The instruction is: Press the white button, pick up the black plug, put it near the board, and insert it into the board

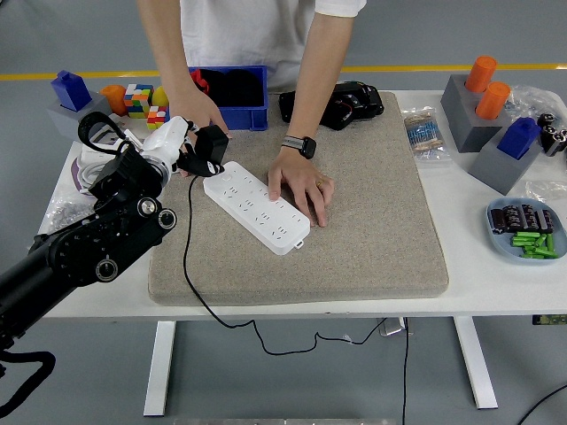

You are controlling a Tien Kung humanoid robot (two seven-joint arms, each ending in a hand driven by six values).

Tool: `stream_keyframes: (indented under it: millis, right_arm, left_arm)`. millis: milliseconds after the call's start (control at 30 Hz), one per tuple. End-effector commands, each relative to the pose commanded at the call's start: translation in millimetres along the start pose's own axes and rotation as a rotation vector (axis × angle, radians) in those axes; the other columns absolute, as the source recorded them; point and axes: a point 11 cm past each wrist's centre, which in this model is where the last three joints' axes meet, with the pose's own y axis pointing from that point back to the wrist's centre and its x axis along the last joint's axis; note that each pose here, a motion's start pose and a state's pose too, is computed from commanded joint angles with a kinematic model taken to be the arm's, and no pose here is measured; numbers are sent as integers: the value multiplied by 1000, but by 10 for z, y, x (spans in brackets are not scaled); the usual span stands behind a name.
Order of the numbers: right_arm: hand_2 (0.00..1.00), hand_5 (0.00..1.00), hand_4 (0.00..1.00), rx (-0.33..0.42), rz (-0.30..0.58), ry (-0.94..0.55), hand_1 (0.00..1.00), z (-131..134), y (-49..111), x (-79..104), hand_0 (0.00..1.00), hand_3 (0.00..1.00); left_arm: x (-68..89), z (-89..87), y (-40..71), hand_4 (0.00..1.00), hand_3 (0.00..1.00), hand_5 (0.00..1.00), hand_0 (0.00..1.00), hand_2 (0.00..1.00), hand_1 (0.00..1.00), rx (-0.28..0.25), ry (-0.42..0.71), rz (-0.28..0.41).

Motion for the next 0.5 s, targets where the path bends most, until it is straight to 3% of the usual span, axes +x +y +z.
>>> stream_keyframes:
  millis: [300,400,433,500]
  right_arm:
    - [531,311,641,5,-3,-4,554,-21,1,-19,641,538]
    - [531,311,641,5,-4,-4,554,-22,1,-21,641,538]
    - [531,310,641,5,-4,-3,554,-20,2,-21,640,539]
    - [531,310,641,5,-3,-3,554,-16,1,-21,640,539]
  left_arm:
    - [-81,75,141,571,563,14,89,224,121,-150,269,-56]
    - [-70,75,169,571,563,14,89,224,121,-180,323,-50]
    - [-68,66,177,631,573,95,80,219,112,-184,336,-48]
    - [-66,43,186,631,573,95,80,219,112,-188,354,-43]
